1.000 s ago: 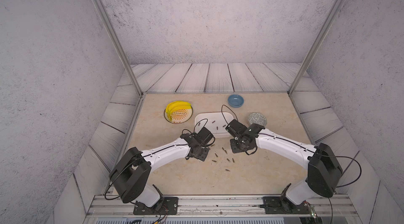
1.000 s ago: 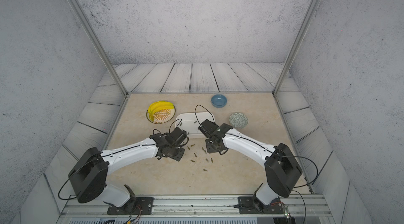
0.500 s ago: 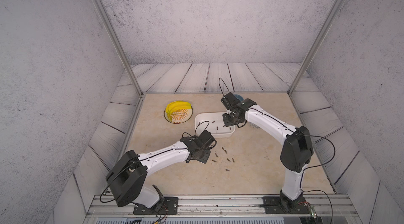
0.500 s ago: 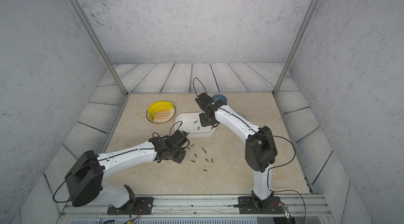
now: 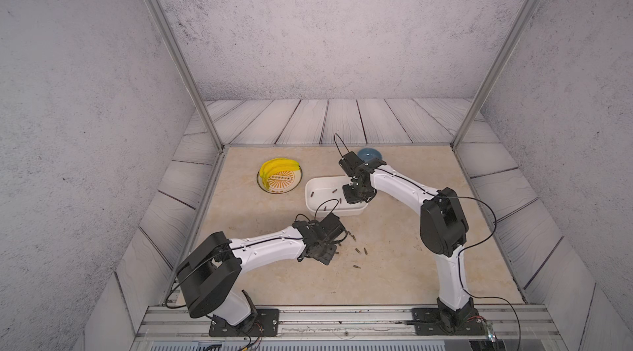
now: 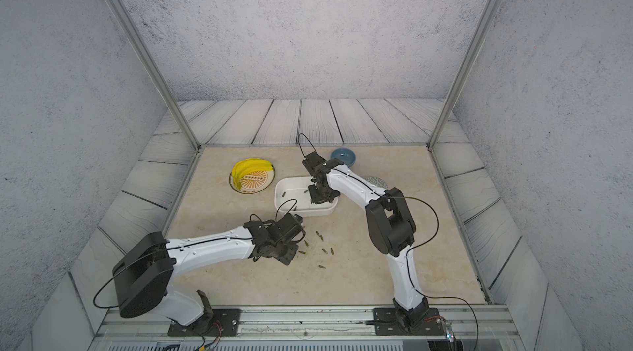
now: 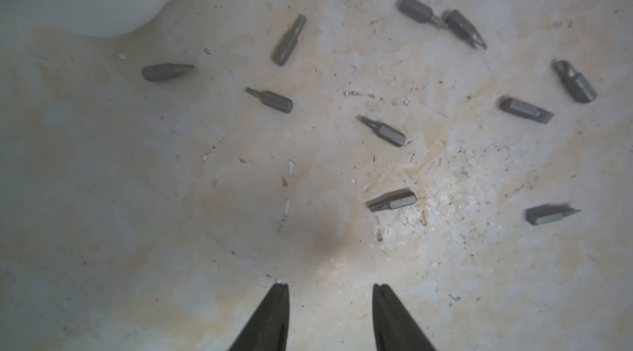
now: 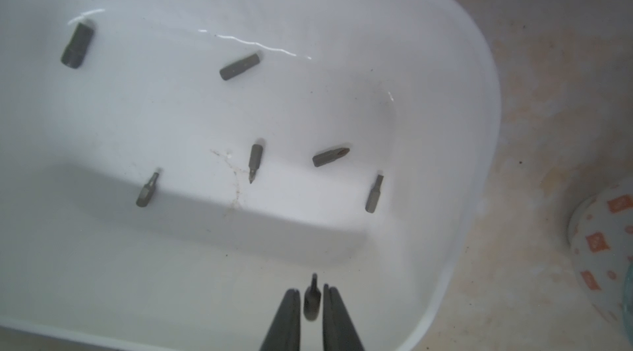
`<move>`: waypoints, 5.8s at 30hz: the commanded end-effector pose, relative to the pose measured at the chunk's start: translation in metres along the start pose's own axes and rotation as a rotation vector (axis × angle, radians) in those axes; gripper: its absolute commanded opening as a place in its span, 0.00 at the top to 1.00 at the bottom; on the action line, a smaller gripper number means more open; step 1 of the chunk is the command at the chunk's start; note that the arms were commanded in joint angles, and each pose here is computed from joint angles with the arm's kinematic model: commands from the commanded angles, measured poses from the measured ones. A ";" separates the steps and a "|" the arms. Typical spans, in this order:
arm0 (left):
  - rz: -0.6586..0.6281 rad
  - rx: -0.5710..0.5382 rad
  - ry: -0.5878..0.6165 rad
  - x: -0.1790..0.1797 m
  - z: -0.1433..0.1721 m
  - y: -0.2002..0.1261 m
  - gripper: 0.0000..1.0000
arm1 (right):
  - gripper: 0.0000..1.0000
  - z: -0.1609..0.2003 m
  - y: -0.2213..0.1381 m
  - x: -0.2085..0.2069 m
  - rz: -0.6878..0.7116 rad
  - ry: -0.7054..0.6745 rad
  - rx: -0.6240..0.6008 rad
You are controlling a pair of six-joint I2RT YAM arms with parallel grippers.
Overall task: Put the bit on the desktop into the storage box
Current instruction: Place the screwdriver bit in the storage box, then pick up the screwdriver bit from the center of the board, then place the screwdriver bit in the storage box, then pick up the screwdriver bit from the center of the board.
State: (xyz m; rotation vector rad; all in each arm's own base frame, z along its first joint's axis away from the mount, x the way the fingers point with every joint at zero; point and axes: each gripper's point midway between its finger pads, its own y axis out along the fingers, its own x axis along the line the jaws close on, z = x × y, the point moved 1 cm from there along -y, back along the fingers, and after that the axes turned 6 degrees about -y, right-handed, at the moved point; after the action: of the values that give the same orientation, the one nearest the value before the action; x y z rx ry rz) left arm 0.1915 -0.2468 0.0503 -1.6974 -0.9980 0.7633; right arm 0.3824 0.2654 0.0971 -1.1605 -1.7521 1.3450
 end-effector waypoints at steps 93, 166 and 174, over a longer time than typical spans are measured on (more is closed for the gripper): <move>0.028 0.031 0.095 0.006 -0.110 -0.026 1.00 | 0.60 0.153 -0.047 -0.058 -0.038 0.190 -0.107; 0.029 0.002 -0.188 0.083 -0.085 -0.044 0.58 | 0.86 0.205 0.034 0.036 0.050 -0.056 0.166; 0.040 0.010 -0.202 0.082 -0.073 -0.042 0.58 | 1.00 0.205 0.034 0.036 0.053 -0.055 0.170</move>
State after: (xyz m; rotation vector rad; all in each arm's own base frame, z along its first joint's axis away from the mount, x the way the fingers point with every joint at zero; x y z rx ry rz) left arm 0.2855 -0.2025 0.1105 -1.6621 -1.0890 0.9589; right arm 0.2058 0.2312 0.0248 -1.0928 -1.6957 1.4668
